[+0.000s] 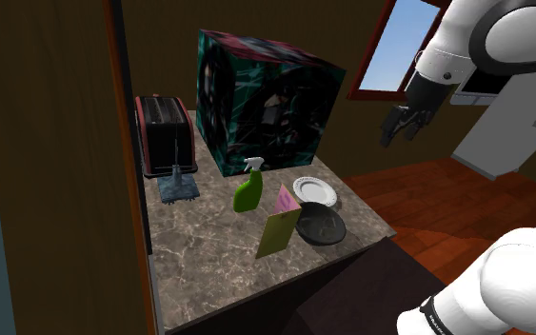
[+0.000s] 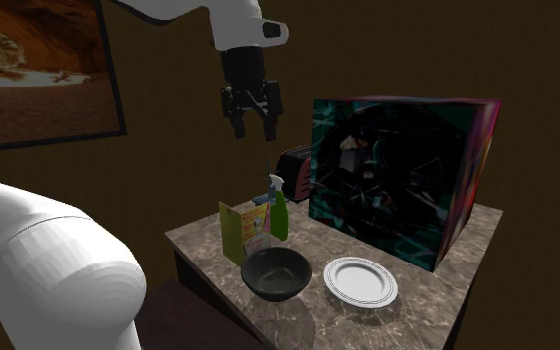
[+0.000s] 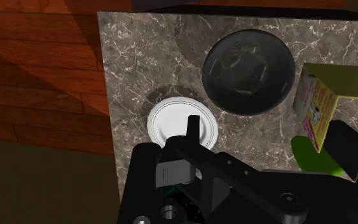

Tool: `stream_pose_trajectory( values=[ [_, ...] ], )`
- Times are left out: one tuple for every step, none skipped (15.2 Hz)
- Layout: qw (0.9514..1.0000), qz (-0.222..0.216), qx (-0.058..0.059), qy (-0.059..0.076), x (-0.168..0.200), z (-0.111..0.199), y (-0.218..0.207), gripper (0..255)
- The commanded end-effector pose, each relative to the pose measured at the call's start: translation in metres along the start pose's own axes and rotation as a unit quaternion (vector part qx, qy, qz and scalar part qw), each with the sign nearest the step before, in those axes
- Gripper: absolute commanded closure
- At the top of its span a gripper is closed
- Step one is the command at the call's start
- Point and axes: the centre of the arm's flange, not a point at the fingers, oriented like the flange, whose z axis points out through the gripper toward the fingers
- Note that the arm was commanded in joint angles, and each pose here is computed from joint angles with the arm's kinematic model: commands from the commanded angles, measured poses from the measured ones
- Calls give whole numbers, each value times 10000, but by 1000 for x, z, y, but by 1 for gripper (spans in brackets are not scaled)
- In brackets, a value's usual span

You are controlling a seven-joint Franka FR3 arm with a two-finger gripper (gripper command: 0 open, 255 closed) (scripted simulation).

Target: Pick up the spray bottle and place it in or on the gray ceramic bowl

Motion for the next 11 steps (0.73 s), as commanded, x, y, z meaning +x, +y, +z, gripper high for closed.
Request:
stream_pose_trajectory(
  values=[
    [10000, 0, 0, 0, 0, 0, 0, 0],
    [9998, -195, -35, -48, 14, 5, -3, 0],
    [9992, -390, -70, -96, 27, 10, -6, 0],
    [9981, -584, -105, -145, 41, 15, -9, 0],
    [9967, -778, -140, -193, 54, 20, -14, 0],
    [9948, -972, -175, -241, 67, 26, -18, 0],
    [9925, -1166, -210, -289, 79, 31, -23, 0],
    [9898, -1359, -245, -337, 92, 37, -29, 0],
    [9867, -1552, -280, -384, 104, 43, -35, 0],
    [9832, -1743, -314, -432, 116, 49, -41, 0],
    [9793, -1935, -349, -479, 127, 55, -48, 0]
  ],
)
